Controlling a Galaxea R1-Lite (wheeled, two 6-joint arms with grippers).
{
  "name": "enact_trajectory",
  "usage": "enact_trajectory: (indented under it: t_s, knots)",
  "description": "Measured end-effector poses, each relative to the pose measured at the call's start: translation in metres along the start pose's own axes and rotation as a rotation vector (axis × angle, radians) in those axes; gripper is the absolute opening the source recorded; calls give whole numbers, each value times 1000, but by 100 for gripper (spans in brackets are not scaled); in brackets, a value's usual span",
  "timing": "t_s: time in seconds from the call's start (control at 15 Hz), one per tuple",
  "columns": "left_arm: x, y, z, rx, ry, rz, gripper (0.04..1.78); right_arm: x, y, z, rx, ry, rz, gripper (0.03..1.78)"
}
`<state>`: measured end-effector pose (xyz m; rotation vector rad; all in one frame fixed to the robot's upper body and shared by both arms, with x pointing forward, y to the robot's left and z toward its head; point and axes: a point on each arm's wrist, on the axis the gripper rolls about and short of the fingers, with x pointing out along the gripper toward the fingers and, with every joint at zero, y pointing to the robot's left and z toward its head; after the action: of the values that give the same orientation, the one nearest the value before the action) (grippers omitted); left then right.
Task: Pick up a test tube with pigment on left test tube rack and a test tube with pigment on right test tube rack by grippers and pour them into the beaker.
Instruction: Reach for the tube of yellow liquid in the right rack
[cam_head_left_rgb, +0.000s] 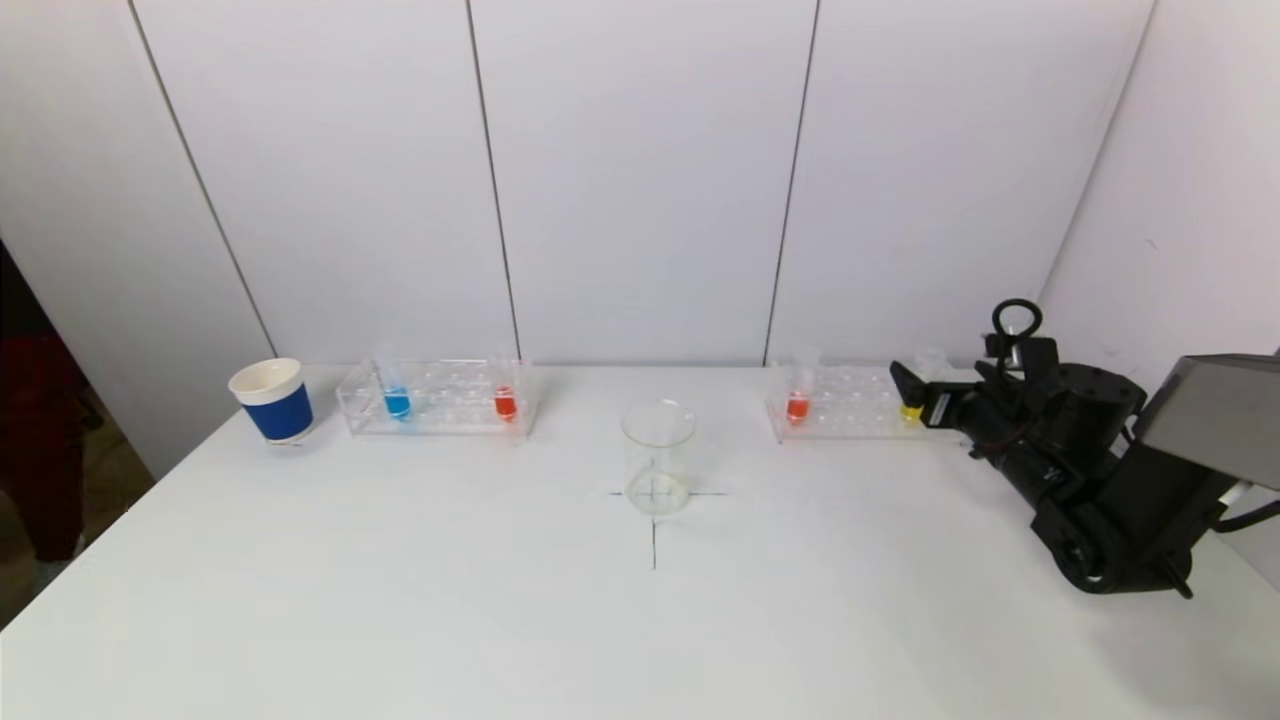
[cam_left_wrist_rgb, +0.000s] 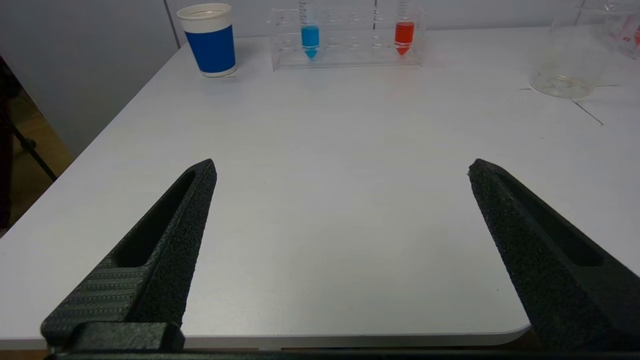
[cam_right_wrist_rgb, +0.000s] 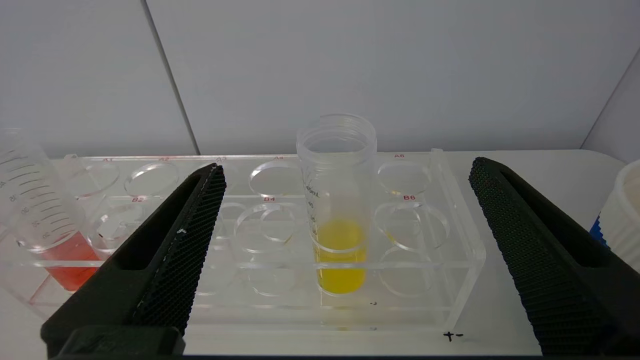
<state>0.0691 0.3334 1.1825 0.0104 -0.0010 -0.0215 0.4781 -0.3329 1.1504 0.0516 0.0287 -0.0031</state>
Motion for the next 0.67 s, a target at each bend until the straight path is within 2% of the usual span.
enact_trajectory:
  t_s: [0.67]
  knots:
    - [0, 0, 0, 0, 0, 0, 176, 9, 0, -1, -9, -21, 0, 177]
